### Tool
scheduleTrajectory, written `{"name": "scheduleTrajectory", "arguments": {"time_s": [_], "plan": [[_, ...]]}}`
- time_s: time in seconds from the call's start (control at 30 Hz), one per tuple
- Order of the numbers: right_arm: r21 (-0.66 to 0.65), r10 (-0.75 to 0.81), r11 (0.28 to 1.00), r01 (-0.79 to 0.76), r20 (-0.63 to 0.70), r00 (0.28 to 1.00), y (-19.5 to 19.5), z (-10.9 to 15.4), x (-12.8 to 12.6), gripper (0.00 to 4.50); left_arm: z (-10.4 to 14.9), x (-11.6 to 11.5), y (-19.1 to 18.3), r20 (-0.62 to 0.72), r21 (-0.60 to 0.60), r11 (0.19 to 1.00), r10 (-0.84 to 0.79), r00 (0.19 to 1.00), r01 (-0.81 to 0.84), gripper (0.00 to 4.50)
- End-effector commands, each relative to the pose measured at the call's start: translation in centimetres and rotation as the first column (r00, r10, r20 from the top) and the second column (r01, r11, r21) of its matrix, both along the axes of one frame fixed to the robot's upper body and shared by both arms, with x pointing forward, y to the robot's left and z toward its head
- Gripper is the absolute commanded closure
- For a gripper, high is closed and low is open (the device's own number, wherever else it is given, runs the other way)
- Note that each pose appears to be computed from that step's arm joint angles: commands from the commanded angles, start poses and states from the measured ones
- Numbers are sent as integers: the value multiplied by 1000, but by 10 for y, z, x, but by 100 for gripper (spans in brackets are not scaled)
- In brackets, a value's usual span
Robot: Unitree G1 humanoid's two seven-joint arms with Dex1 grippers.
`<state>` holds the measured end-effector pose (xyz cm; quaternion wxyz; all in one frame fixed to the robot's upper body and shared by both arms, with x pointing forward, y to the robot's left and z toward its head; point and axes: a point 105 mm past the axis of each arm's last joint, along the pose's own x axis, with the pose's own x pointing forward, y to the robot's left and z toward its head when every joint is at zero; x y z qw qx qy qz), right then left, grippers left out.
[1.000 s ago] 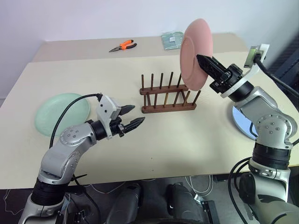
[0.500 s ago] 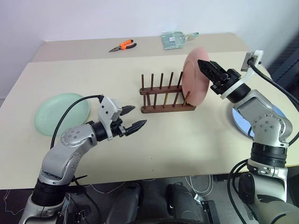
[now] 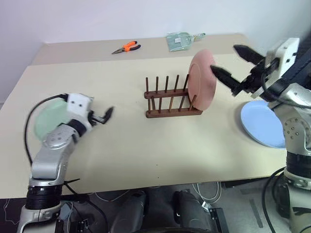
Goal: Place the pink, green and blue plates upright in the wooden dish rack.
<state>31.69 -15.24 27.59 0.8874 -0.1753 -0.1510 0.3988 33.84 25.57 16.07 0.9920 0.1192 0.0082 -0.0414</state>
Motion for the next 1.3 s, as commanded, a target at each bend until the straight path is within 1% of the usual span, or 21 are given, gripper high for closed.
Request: {"name": "scheduleTrajectory", "arguments": {"time_s": [0.03,0.1,0.17,0.2,0.27,0.37,0.47,0.53,0.63,0.7,0.77,0.8,0.87,0.9,0.97,1.0,1.03,1.1,1.13,1.2,1.3], "plan": [[-188,169,968,-165,8,986,46,-22,-23,3,13,-20,75,47,-21,933,360,932,-359,0],[-230,228,946,-227,-23,973,65,-41,-27,3,10,-34,105,28,-83,865,499,866,-495,0],[-311,251,917,-248,-34,968,78,-63,-27,3,4,-49,127,-11,-138,792,599,801,-595,0],[-340,264,904,-261,-39,964,84,-73,-28,3,-2,-57,134,-44,-173,756,635,772,-632,0],[-356,289,890,-285,-44,956,92,-83,-29,3,-11,-67,140,-96,-233,707,666,739,-668,0],[-344,319,884,-316,-50,947,101,-88,-29,3,-25,-75,135,-180,-315,677,645,742,-665,0],[-341,329,882,-324,-44,943,103,-89,-29,3,-46,-72,111,-295,-426,671,531,794,-607,0],[-340,334,882,-327,-40,942,104,-89,-29,3,-52,-68,97,-323,-489,663,466,824,-567,0],[-336,337,882,-329,-38,941,105,-90,-31,0,-56,-65,87,-339,-558,626,428,838,-546,78],[-339,330,884,-322,-37,943,105,-90,-32,0,-59,-65,94,-356,-574,576,465,811,-582,174],[-341,320,886,-313,-37,947,103,-91,-32,0,-59,-64,98,-362,-592,541,484,796,-598,269],[-339,316,887,-313,-48,947,102,-91,-32,0,-58,-62,99,-359,-600,533,488,796,-597,325],[-347,301,886,-307,-71,951,98,-93,-30,0,-47,-52,96,-310,-594,580,475,824,-557,425],[-353,296,885,-303,-76,952,97,-94,-29,0,-38,-46,93,-267,-584,617,467,843,-527,444],[-362,291,883,-298,-75,954,96,-94,-29,0,-23,-38,88,-199,-565,669,458,866,-483,444],[-367,273,892,-263,-27,962,96,-88,-25,0,-1,-28,77,-112,-575,710,423,899,-406,444],[-368,259,899,-238,8,966,96,-84,-22,0,14,-22,69,-50,-579,736,396,917,-350,444],[-364,233,913,-182,101,967,101,-72,-15,0,61,-3,33,112,-565,808,276,955,-167,444],[-370,226,915,-161,138,964,104,-69,-13,0,77,3,14,160,-545,834,210,964,-92,444],[-395,226,909,-131,203,953,109,-66,-10,0,98,11,-22,214,-445,895,90,973,15,444],[-415,226,906,-82,311,923,119,-58,-5,0,125,16,-70,266,-381,913,-40,963,143,444]]}}
